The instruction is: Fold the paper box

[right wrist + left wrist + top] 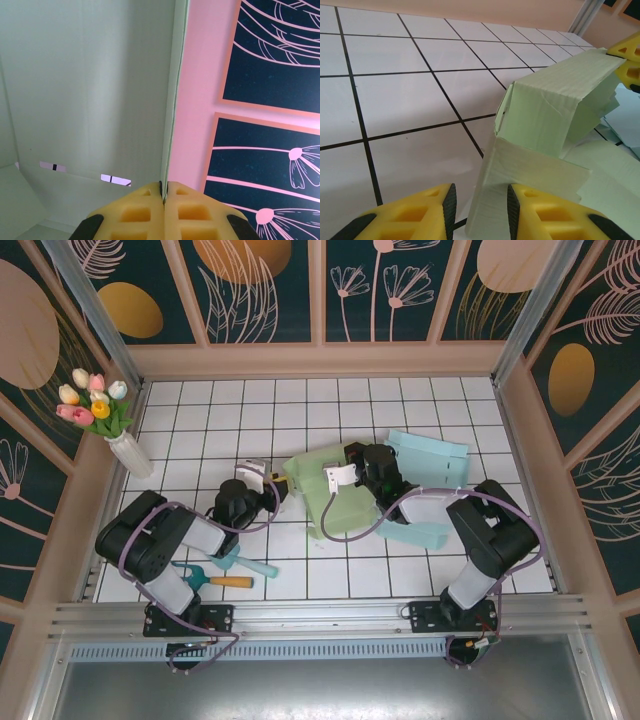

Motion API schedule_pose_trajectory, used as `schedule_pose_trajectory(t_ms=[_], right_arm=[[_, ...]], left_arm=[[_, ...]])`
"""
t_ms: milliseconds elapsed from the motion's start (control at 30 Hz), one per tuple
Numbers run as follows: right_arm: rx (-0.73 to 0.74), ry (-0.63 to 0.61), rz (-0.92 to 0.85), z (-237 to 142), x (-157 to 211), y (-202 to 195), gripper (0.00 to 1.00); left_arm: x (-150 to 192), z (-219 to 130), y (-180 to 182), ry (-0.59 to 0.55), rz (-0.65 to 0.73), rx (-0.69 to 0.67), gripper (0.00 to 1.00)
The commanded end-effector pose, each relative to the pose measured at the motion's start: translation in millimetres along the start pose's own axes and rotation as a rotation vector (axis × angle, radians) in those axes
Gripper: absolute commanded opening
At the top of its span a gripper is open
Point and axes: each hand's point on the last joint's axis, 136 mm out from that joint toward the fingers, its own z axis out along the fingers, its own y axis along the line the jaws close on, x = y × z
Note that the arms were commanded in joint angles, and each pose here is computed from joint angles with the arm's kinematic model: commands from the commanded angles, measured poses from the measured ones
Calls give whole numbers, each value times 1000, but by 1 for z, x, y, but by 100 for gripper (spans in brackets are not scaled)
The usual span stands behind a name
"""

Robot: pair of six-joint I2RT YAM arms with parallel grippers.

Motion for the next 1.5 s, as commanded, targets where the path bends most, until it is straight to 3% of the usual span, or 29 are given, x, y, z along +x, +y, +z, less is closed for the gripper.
schedule_pose_trajectory(t_ms=[0,333,1467], right_arm=[[-4,-21,-1,1,-2,6,0],[-17,-16,10,2,-1,8,0],[-42,-11,28,4,-1,14,0]], left_arm=[[-11,7,-11,-37,17,48,35],[-5,14,-4,-28,-23,18,37],[-9,30,-31,-45,-128,75,42]])
